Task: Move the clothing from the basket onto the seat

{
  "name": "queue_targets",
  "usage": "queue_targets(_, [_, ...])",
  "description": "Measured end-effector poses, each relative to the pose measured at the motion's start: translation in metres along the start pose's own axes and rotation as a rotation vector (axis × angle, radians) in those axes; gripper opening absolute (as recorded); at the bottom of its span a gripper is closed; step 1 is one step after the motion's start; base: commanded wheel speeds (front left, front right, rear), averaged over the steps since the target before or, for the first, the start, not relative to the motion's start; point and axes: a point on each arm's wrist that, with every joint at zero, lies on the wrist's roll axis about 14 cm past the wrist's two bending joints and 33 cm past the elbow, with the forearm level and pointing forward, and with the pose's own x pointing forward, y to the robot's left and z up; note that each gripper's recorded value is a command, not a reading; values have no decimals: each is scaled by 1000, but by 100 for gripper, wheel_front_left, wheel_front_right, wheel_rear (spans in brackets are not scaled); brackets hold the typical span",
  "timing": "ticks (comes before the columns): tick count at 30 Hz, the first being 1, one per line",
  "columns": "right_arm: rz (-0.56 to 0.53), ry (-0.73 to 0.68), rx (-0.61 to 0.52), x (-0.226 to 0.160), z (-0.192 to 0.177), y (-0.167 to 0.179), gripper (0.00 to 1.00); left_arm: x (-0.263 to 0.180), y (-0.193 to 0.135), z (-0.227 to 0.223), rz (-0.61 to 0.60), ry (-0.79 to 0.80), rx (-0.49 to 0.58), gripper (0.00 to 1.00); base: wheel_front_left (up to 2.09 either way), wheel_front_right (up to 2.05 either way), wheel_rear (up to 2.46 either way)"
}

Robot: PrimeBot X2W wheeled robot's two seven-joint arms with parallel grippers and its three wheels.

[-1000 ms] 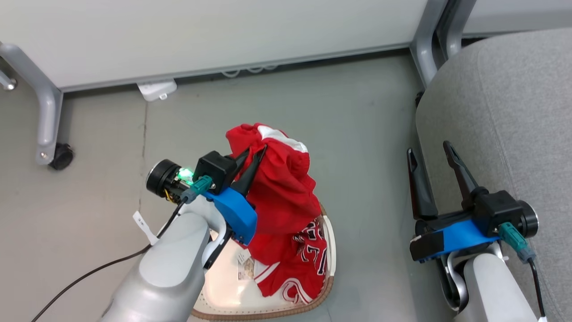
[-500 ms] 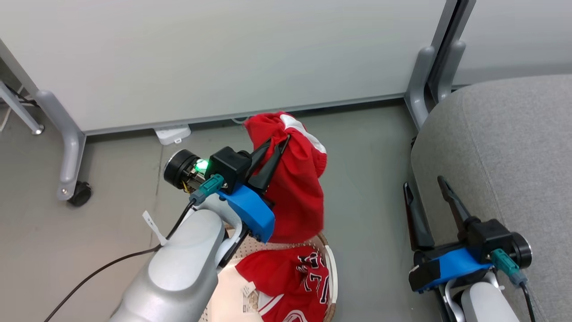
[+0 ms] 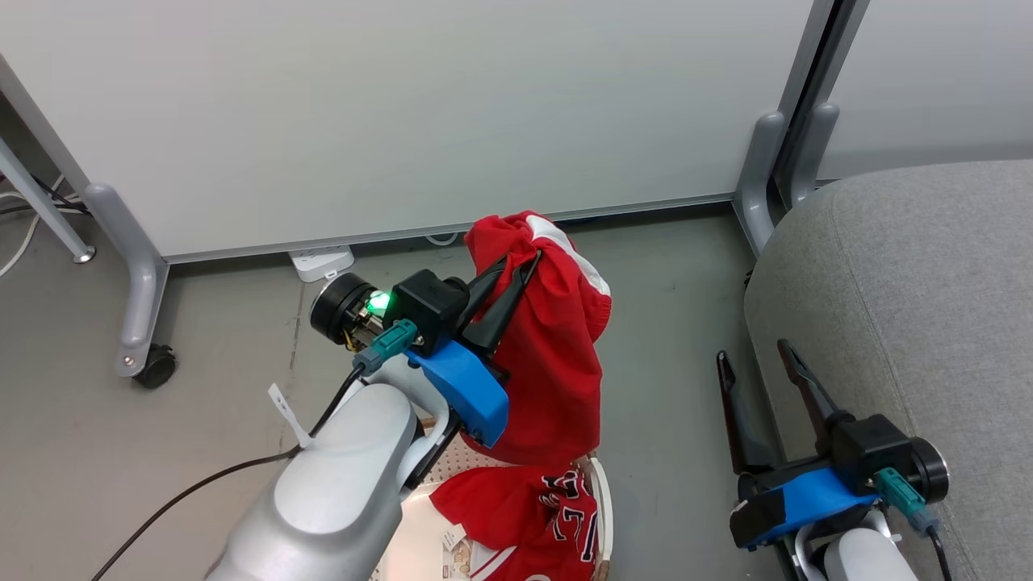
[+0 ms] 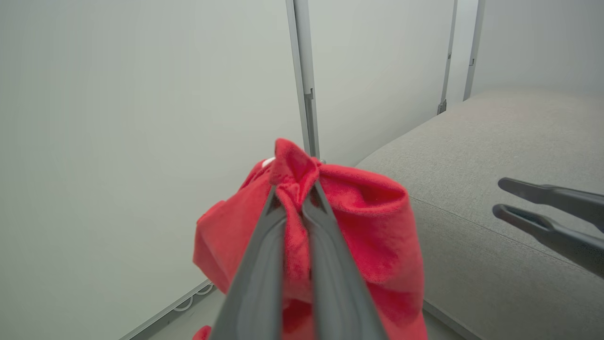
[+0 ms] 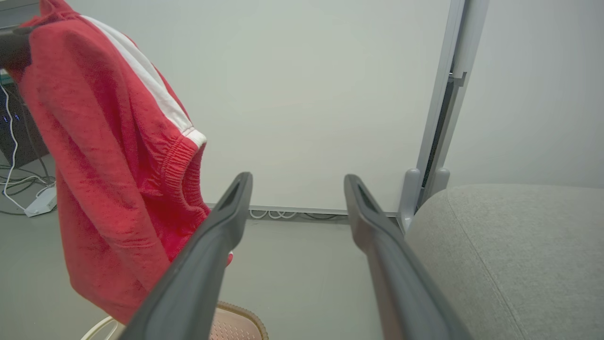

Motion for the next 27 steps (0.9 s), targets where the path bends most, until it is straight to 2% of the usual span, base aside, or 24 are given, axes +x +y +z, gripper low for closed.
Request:
queue_targets(7, [79, 7, -7, 2, -3, 26, 100, -2, 3, -2, 9, 4, 0, 0, 0, 0, 0])
queue_targets(15, [244, 27, -5, 7, -10, 79, 100, -3, 4, -7, 11, 13, -4, 0, 0, 0, 0])
queue_targets(27, [416, -3, -25, 42, 1, 127, 100, 0, 0, -15, -14, 29, -8, 0, 0, 0, 0])
